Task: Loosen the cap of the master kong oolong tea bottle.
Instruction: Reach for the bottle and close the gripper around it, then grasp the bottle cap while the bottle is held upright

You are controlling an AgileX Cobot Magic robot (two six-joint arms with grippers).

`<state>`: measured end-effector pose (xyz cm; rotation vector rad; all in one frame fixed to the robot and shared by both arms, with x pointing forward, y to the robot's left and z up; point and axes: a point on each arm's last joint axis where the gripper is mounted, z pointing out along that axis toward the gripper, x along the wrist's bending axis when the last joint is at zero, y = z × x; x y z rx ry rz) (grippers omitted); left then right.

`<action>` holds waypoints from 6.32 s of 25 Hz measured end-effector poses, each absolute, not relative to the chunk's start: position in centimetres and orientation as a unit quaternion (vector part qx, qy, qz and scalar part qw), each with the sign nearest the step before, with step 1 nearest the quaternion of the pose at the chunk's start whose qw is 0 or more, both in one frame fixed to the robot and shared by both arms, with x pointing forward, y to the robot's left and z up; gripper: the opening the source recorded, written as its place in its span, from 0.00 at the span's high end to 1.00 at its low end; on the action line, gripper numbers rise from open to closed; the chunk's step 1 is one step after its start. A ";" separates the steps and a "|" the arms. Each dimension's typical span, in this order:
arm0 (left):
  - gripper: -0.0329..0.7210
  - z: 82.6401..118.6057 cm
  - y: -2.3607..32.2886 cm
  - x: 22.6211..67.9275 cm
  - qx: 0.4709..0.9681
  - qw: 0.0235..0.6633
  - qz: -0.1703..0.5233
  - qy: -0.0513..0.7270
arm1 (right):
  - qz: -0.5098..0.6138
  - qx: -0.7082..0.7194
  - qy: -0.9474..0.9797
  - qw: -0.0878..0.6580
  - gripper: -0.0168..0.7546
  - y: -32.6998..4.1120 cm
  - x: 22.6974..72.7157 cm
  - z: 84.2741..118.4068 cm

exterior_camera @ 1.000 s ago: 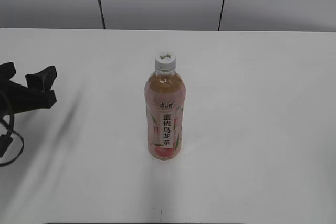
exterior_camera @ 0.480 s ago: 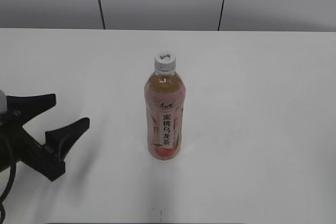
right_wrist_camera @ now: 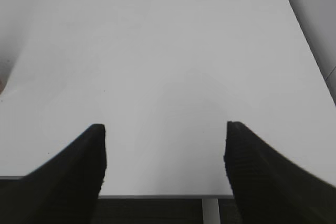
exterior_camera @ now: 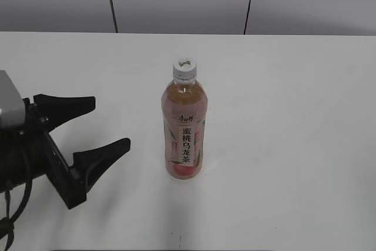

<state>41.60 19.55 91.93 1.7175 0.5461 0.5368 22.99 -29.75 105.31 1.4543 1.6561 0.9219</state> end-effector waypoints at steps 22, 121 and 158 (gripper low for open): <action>0.17 94.4 17.7 44.5 0.712 0.645 0.194 0.201 | 0.359 0.566 0.645 0.367 0.29 -29.8 23.0 105.3; 0.34 90.1 10.3 49.6 0.728 0.656 0.082 0.180 | 0.359 0.566 0.645 0.367 0.29 -29.8 23.0 105.3; 0.34 90.2 10.3 49.6 0.728 0.657 0.082 0.180 | 0.378 0.540 0.694 0.290 0.29 -27.8 33.8 112.4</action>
